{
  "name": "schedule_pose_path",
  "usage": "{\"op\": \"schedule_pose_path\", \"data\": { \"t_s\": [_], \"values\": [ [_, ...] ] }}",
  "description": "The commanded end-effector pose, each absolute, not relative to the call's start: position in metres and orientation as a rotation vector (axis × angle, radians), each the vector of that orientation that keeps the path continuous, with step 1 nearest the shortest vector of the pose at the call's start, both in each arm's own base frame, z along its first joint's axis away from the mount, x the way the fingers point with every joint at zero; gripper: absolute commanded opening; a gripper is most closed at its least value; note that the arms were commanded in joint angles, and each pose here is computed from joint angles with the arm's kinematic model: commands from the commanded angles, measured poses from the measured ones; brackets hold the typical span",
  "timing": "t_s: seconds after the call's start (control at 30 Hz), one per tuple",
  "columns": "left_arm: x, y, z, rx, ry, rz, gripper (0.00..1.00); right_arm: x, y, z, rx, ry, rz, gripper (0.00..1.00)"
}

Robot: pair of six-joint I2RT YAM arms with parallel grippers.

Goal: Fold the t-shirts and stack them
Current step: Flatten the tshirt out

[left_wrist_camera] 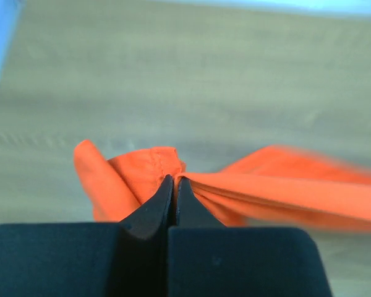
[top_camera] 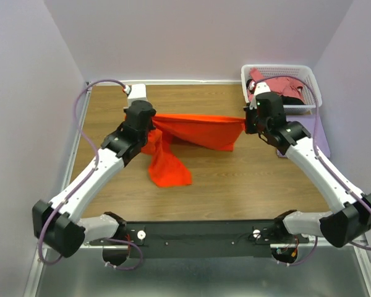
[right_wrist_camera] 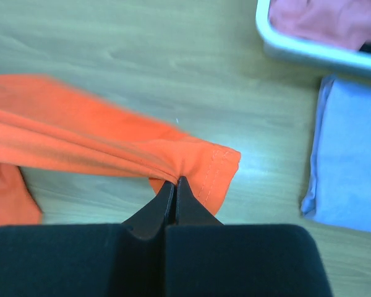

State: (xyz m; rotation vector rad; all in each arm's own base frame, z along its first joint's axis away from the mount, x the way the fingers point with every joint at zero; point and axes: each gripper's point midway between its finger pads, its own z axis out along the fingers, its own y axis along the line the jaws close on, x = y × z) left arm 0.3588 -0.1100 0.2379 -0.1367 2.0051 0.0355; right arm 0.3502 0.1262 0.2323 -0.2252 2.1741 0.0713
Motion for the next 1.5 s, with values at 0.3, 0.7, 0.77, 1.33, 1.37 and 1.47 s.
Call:
{"op": "schedule_pose_path", "data": {
  "t_s": [0.3,0.7,0.77,1.33,1.37,1.47],
  "values": [
    [0.386,-0.065,0.333,-0.057,1.716,0.351,0.06,0.375,0.092,0.251,-0.22,2.188,-0.177,0.01],
    [0.51,-0.076,0.355,-0.155,1.753,0.287,0.55,0.478,0.097,0.237,0.041,2.238,-0.15,0.4],
    [0.504,-0.078,0.345,-0.163,1.766,0.251,0.67,0.47,0.109,0.239,-0.004,2.248,-0.064,0.44],
    [0.402,-0.059,0.146,-0.237,2.142,-0.086,0.77,0.361,0.19,0.106,-0.322,2.508,0.49,0.52],
    [0.407,-0.063,0.151,-0.225,2.135,-0.105,0.77,0.362,0.19,0.104,-0.32,2.512,0.489,0.52],
    [0.434,-0.084,0.167,-0.15,2.107,-0.2,0.77,0.376,0.193,0.1,-0.297,2.499,0.479,0.52]
  ]
}}
